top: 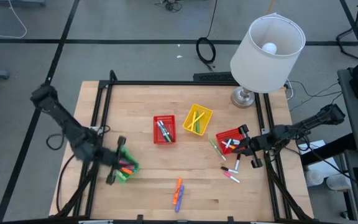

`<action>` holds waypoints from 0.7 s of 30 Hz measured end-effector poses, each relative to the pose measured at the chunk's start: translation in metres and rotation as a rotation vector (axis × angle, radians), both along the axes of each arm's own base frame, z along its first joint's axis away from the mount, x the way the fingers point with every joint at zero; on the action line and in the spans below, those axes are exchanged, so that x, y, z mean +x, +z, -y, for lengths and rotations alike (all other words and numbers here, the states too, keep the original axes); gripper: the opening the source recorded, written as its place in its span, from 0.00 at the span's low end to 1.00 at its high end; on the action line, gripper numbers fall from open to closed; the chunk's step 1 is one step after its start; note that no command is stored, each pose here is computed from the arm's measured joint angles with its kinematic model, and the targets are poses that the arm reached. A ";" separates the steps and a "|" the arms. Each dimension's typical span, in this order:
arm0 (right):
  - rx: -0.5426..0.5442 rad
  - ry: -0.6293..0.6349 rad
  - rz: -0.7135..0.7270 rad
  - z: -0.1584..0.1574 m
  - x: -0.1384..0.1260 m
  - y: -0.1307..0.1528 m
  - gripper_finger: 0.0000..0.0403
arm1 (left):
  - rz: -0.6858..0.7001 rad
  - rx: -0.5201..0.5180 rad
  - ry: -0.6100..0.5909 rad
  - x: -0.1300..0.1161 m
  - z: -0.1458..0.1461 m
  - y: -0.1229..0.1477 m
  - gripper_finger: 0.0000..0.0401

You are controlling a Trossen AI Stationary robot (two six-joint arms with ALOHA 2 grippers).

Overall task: Pick & Place Markers
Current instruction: Put the small green marker pen into the right red bin

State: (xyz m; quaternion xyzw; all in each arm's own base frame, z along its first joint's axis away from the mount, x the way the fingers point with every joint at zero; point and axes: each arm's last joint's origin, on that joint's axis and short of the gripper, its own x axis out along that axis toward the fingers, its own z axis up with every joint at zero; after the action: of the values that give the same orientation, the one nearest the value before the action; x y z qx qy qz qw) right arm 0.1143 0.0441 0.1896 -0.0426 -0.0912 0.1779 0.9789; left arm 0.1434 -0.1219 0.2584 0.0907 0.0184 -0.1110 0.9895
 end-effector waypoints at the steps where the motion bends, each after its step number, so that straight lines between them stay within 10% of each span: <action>1: -0.003 0.000 -0.004 0.000 0.000 -0.001 0.00 | 0.016 -0.021 0.017 -0.001 -0.008 -0.007 0.02; 9: -0.020 -0.016 -0.023 -0.001 0.002 -0.003 0.00 | 0.183 -0.174 -0.009 -0.026 -0.049 -0.053 0.01; 21: -0.054 -0.114 -0.052 0.001 0.006 -0.007 0.00 | 0.062 0.031 0.168 -0.030 -0.059 -0.091 0.00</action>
State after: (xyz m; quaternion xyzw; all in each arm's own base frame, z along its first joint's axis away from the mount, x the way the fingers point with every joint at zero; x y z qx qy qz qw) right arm 0.1200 0.0427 0.1827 -0.0695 -0.0582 0.1254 0.9880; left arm 0.1131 -0.0629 0.1676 0.1075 -0.0028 -0.0244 0.9939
